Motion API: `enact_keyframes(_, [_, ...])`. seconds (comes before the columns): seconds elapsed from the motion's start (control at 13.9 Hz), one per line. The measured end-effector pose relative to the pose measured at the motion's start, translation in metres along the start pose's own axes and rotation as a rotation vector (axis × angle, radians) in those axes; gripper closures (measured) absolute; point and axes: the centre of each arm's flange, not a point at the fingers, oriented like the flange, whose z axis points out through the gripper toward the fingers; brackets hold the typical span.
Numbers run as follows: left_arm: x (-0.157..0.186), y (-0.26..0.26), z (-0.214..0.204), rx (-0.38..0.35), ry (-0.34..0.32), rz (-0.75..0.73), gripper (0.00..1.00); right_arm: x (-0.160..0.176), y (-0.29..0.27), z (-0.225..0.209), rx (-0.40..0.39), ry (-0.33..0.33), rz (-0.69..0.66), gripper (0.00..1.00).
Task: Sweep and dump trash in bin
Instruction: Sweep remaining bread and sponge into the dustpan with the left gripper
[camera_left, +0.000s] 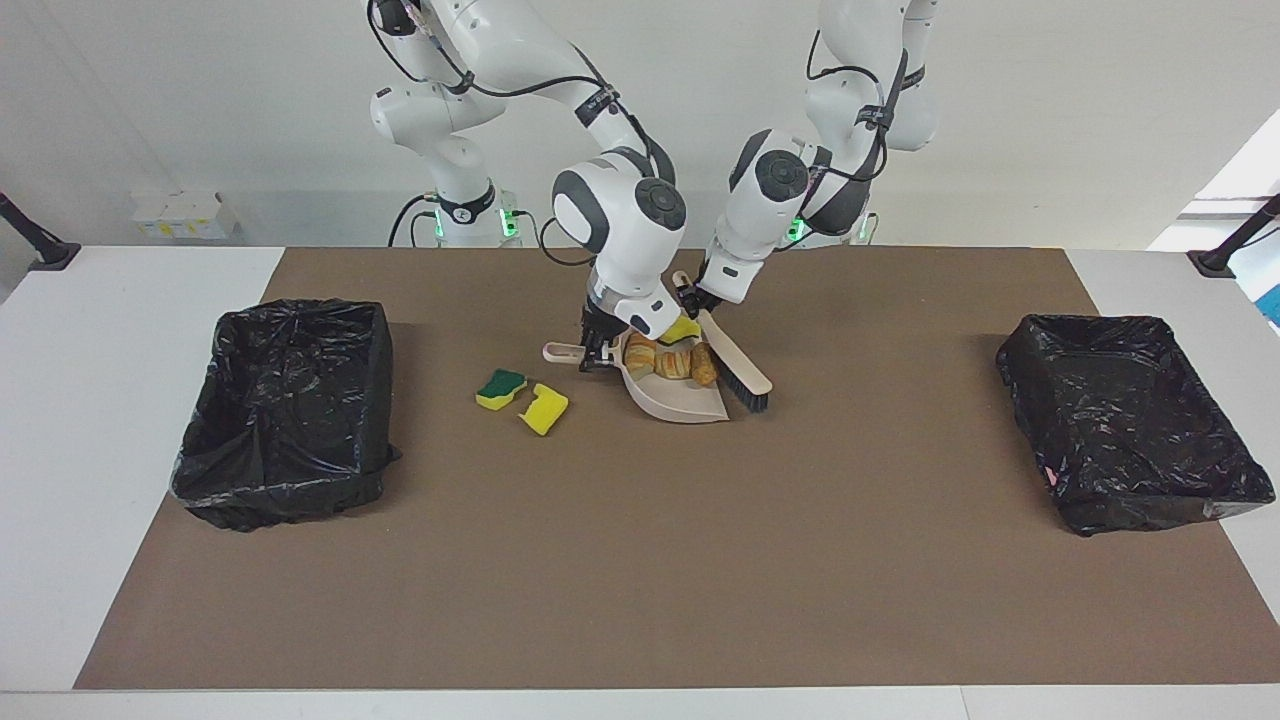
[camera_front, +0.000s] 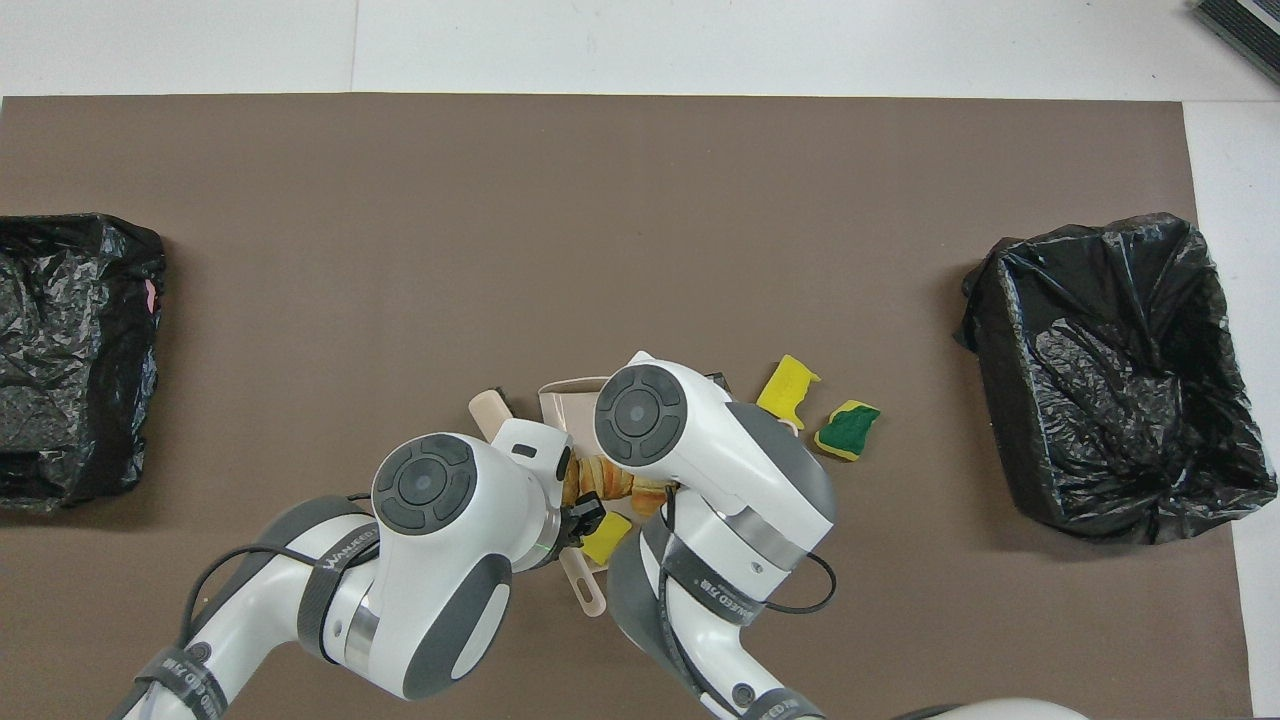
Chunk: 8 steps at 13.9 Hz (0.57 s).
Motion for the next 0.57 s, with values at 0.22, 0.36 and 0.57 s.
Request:
enact_keyframes(0.22, [0.004,0.007,-0.003,-0.009,0.003,0.12,0.74,-0.009,0.007,0.011,-0.007,0.053,0.024,0.68])
enact_keyframes(0.36, [0.008,0.008,-0.007,-0.016,0.009,0.184,0.74,-0.012,0.01,0.012,-0.009,0.1,0.053,0.68])
enact_keyframes(0.57, [0.011,0.014,-0.022,-0.016,-0.004,0.217,0.74,-0.014,0.014,0.013,-0.014,0.151,0.084,0.68])
